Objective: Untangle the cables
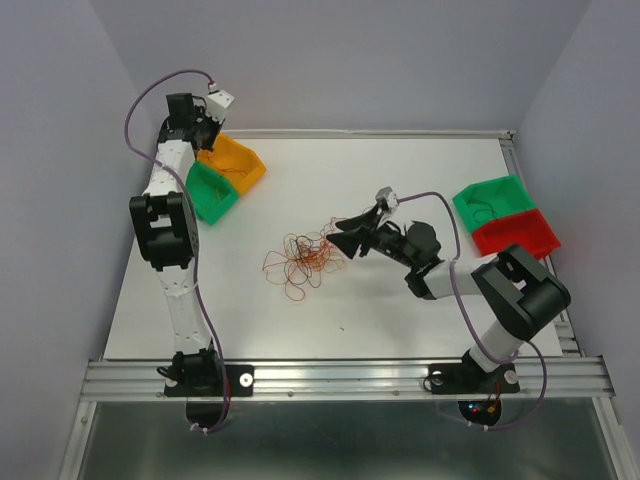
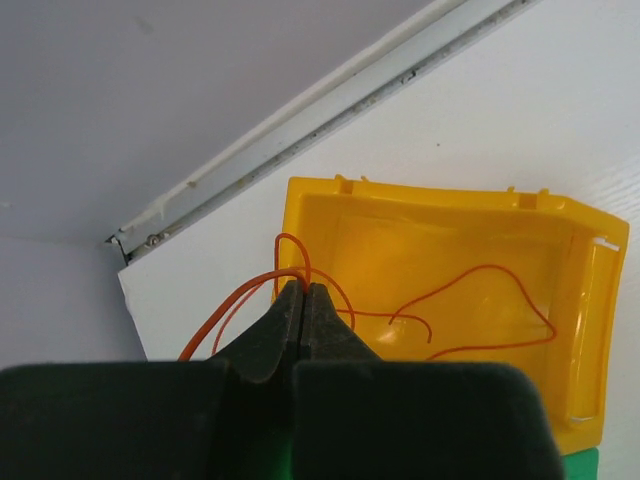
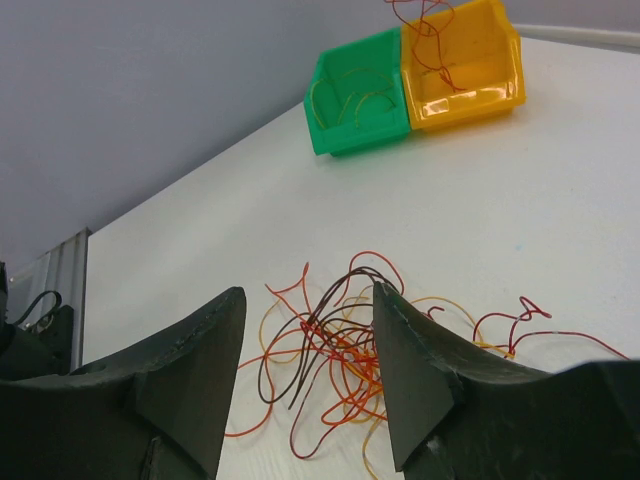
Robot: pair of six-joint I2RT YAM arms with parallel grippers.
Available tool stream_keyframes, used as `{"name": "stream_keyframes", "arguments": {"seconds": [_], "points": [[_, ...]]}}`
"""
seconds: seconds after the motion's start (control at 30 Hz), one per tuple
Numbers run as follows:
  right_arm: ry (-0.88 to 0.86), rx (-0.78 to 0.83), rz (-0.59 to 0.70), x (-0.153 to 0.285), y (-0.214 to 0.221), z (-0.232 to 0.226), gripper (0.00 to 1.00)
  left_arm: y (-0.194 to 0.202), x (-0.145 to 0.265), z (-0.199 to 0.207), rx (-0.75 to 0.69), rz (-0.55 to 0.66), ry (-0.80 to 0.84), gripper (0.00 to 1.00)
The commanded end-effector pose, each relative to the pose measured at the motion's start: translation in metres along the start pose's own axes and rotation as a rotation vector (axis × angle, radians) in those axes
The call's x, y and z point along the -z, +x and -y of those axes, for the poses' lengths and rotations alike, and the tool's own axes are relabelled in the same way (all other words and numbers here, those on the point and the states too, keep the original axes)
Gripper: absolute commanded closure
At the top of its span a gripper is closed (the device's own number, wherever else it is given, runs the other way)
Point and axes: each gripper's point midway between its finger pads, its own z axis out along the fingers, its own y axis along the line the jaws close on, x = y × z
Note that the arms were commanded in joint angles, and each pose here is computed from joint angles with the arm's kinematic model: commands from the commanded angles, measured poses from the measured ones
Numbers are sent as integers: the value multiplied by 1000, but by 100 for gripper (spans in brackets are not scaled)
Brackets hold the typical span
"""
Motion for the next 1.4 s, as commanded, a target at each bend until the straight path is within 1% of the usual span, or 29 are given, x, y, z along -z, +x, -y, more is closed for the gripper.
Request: {"name": "stream_keyframes", "arguments": {"seconds": [0.0,0.1,0.2,0.23,0.27,0.37,0.57,0.6,0.63,0.73,0.87,0.93,1.03,1.13,1.27,1.3,1.37], "points": [[-20,42,61,4,-17,-10,41,-6,8,10,-132,-37,-21,100],[-18,36,58,4,-15,-10,41,2,4,32,-200,-86,13,100],[-18,35,55,6,-14,-10,41,25,-1,41,-223,-171,49,100],[-18,34,56,6,-14,-10,41,23,-6,57,-238,-181,77,100],[-16,37,60,7,-16,-10,41,29,-10,64,-237,-209,92,100],[-12,39,59,9,-15,-11,41,39,-10,72,-238,-259,115,100],[-12,40,59,11,-15,-11,41,46,-6,75,-211,-325,146,100],[-13,40,57,10,-14,-11,41,55,-9,76,-201,-351,151,100],[-11,39,56,10,-14,-11,41,52,-10,76,-204,-352,152,100],[-15,37,56,11,-13,-12,42,64,-12,75,-197,-377,163,100],[-11,38,56,13,-13,-12,42,64,-12,69,-159,-354,189,100],[-10,40,58,14,-14,-12,42,62,-16,74,-148,-337,224,100],[-10,38,55,13,-12,-12,42,68,-16,87,-138,-342,283,100],[-12,34,51,11,-11,-11,42,68,-14,89,-137,-342,297,100],[-13,28,51,9,-11,-10,42,61,-9,88,-149,-327,297,86],[-15,28,50,9,-10,-10,42,54,-5,87,-150,-309,300,79],[-15,27,51,8,-11,-10,42,47,-1,88,-142,-290,308,75]]}}
